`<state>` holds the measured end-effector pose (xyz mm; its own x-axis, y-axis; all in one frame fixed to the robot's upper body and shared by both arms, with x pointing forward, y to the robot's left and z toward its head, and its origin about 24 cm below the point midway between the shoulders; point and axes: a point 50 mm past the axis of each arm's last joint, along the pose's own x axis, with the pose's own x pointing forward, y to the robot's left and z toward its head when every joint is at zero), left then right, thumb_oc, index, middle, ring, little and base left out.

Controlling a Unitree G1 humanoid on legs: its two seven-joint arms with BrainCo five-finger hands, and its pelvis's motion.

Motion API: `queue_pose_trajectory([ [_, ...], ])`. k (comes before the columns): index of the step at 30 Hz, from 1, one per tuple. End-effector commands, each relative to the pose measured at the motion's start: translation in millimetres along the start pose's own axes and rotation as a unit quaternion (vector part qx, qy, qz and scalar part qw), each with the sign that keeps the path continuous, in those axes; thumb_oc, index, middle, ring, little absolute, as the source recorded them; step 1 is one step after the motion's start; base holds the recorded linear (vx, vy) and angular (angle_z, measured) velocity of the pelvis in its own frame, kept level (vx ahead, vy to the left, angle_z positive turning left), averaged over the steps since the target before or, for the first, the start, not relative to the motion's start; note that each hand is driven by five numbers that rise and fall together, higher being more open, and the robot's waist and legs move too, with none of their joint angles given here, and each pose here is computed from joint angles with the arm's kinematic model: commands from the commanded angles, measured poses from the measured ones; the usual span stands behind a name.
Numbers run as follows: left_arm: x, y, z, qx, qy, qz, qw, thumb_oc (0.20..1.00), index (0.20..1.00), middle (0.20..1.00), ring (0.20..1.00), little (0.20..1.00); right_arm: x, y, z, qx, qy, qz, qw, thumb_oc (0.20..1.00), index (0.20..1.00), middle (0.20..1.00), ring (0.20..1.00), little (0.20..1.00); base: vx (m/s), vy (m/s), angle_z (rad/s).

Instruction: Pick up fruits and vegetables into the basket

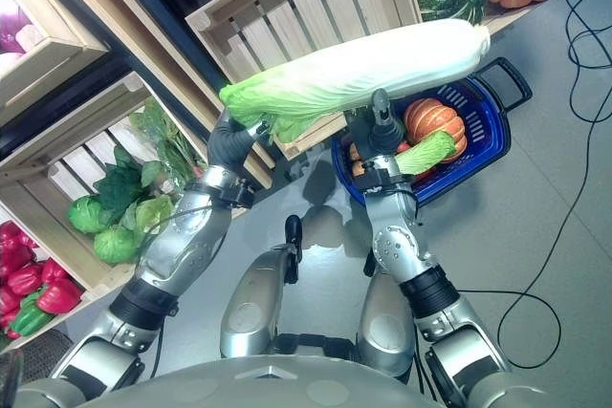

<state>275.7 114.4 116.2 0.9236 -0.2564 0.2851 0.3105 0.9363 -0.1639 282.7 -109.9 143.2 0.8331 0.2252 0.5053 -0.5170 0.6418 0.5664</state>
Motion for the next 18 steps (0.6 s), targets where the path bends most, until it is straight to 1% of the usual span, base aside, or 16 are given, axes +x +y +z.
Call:
queue_pose_trajectory([
  [1,-4.5,-4.1,18.5,0.027,-0.041,-0.035,0.998,0.200,0.200,0.200,0.200,0.200,16.7,41.8,31.4,-0.017,-0.088,0.096,0.991,1.000,1.000,1.000,1.000,1.000,0.00,0.000,0.00],
  [5,-6.7,-3.0,16.2,0.065,-0.037,-0.051,0.996,0.200,0.200,0.200,0.200,0.200,20.3,41.7,33.9,-0.034,-0.083,0.084,0.992,1.000,1.000,1.000,1.000,1.000,0.00,0.000,0.00],
  [7,-8.0,-1.2,18.1,0.089,-0.046,-0.051,0.994,0.200,0.200,0.200,0.200,0.200,21.9,37.0,32.4,-0.056,-0.066,0.057,0.995,1.000,1.000,1.000,1.000,1.000,0.00,0.000,0.00],
  [8,-8.7,-0.3,19.2,0.106,-0.052,-0.052,0.992,0.200,0.200,0.200,0.200,0.200,22.6,31.2,30.3,-0.073,-0.054,0.027,0.996,1.000,1.000,1.000,1.000,1.000,0.00,0.000,0.00],
  [9,-9.1,0.3,20.5,0.118,-0.058,-0.051,0.990,0.200,0.200,0.200,0.200,0.200,22.9,26.4,29.7,-0.083,-0.047,0.004,0.995,0.200,0.200,0.200,0.200,0.200,0.00,0.000,0.00],
  [10,-10.5,3.1,22.9,0.135,-0.066,-0.046,0.988,0.200,0.200,0.200,0.200,0.200,22.3,17.3,28.9,-0.101,-0.039,-0.027,0.994,0.200,0.200,0.200,0.200,0.200,0.00,0.000,0.00],
  [12,-11.5,6.6,25.2,0.151,-0.072,-0.039,0.985,0.200,0.200,0.200,0.200,0.200,19.8,9.7,29.3,-0.121,-0.039,-0.049,0.991,0.200,0.200,0.200,0.200,0.200,0.00,0.000,0.00],
  [16,-13.1,13.9,30.7,0.183,-0.084,-0.016,0.979,0.200,0.200,0.200,0.200,0.200,12.1,-3.3,31.0,-0.163,-0.041,-0.082,0.982,0.200,0.200,0.200,0.200,0.200,0.00,0.020,-0.01],
  [18,-13.2,15.9,31.6,0.191,-0.086,-0.012,0.978,0.200,0.200,0.200,0.200,0.200,11.4,-5.0,32.3,-0.170,-0.043,-0.086,0.981,0.200,0.200,0.200,0.200,0.200,-0.01,0.017,0.00],
])
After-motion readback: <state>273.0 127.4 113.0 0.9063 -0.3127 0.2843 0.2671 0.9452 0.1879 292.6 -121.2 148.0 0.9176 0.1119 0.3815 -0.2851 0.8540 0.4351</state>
